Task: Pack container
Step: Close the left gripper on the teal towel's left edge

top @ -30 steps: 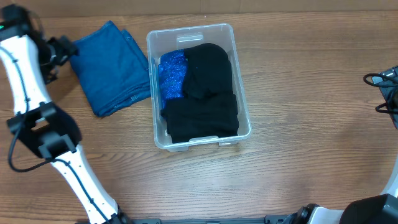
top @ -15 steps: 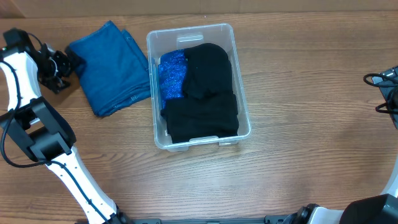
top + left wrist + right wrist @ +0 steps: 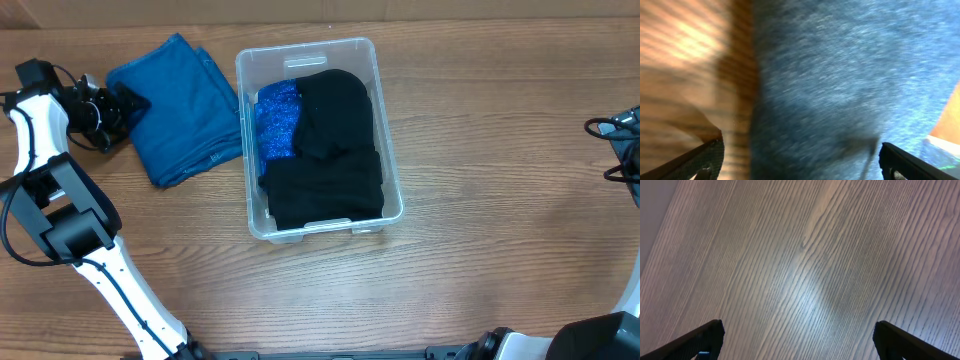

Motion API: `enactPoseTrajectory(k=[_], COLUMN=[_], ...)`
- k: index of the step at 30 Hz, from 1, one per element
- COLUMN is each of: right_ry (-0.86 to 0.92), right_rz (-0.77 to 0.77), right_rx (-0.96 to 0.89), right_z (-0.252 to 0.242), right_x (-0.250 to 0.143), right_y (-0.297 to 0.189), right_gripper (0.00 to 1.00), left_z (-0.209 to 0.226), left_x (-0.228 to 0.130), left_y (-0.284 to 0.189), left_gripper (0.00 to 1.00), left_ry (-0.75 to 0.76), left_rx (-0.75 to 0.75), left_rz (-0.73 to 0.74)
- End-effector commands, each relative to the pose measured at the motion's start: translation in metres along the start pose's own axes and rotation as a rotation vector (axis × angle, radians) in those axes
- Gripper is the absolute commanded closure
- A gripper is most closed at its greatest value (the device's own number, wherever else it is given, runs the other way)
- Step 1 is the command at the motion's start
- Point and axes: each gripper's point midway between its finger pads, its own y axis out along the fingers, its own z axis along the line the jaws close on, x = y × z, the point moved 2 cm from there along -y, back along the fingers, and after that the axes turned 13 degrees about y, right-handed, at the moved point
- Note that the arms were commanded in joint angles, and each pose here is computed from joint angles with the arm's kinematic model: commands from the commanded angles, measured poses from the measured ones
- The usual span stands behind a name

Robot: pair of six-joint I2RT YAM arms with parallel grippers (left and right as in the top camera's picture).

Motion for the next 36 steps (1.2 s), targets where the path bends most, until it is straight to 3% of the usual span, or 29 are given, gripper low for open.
enactPoseTrajectory(k=[1, 10, 18, 25, 33, 36], right_ry=[0.011, 0.01, 0.01, 0.01, 0.01, 0.01], right_rz=[0.0, 0.0, 0.0, 0.0, 0.0, 0.0], right_rx=[0.0, 0.0, 0.0, 0.0, 0.0, 0.0], right_z=[-0.001, -0.001, -0.001, -0.001, -0.001, -0.001], right_x=[0.0, 0.0, 0.0, 0.0, 0.0, 0.0], right_y=[0.001, 0.001, 0.001, 0.001, 0.001, 0.001], right_gripper=[0.0, 0.0, 0.0, 0.0, 0.0, 0.0], left_z=[-0.006, -0.001, 0.003, 0.003, 0.004, 0.005], left_x=[-0.014, -0.029, -0.041, -0.041, -0.042, -0.042], left_y=[0.016, 0.033, 0.042, 0.042, 0.041, 0.038], left_gripper=[0.0, 0.01, 0.09, 0.36, 0.92, 0.96], left_ry=[0.017, -0.002, -0.014, -0.015, -0.021, -0.03], left_rx=[-0.06, -0.107, -0.117, -0.117, -0.117, -0.117], left_rz=[0.036, 0.053, 0.071, 0.072, 0.074, 0.078])
